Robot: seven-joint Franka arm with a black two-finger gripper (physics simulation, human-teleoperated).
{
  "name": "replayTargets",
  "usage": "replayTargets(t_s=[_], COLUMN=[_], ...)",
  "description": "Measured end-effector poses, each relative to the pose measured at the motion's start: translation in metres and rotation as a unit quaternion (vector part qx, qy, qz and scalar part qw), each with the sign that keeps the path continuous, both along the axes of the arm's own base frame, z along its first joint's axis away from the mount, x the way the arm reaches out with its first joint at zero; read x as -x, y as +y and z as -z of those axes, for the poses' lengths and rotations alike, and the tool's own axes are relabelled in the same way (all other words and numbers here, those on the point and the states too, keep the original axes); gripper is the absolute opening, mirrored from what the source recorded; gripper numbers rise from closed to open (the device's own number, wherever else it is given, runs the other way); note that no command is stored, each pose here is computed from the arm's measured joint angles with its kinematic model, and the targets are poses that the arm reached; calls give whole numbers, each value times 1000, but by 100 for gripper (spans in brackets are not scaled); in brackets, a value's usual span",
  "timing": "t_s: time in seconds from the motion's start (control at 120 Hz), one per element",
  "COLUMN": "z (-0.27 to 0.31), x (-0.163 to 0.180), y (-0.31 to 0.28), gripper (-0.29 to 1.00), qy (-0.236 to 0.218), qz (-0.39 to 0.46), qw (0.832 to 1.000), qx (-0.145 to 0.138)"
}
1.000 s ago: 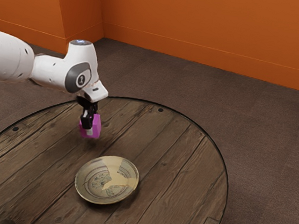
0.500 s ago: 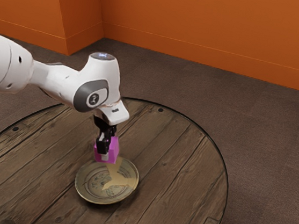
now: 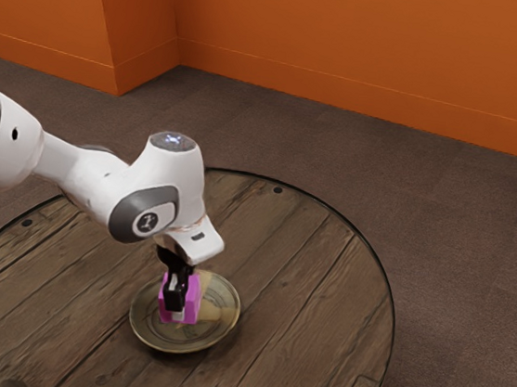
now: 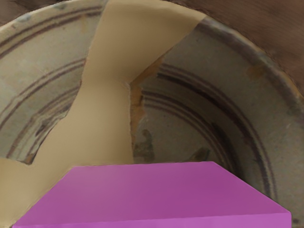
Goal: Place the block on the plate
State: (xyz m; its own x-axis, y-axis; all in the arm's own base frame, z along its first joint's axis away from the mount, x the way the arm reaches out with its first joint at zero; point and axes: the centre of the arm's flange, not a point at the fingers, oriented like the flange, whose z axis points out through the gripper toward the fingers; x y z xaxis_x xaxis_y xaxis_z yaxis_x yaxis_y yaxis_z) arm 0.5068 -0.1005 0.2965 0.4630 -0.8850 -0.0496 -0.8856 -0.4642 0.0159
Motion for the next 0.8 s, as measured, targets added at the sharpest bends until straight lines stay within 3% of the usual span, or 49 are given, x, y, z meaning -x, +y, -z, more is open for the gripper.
replayTargets(t_s=[0.2, 0.383, 0.633, 0.8], z=[17, 12, -24, -54], x=[-2, -6, -9, -32], y=[6, 7, 7, 25], gripper=[43, 58, 66, 69], qy=[5, -3, -27, -41], qz=[-35, -55, -68, -95], qw=[999, 998, 997, 995], qx=[-3, -1, 2, 1])
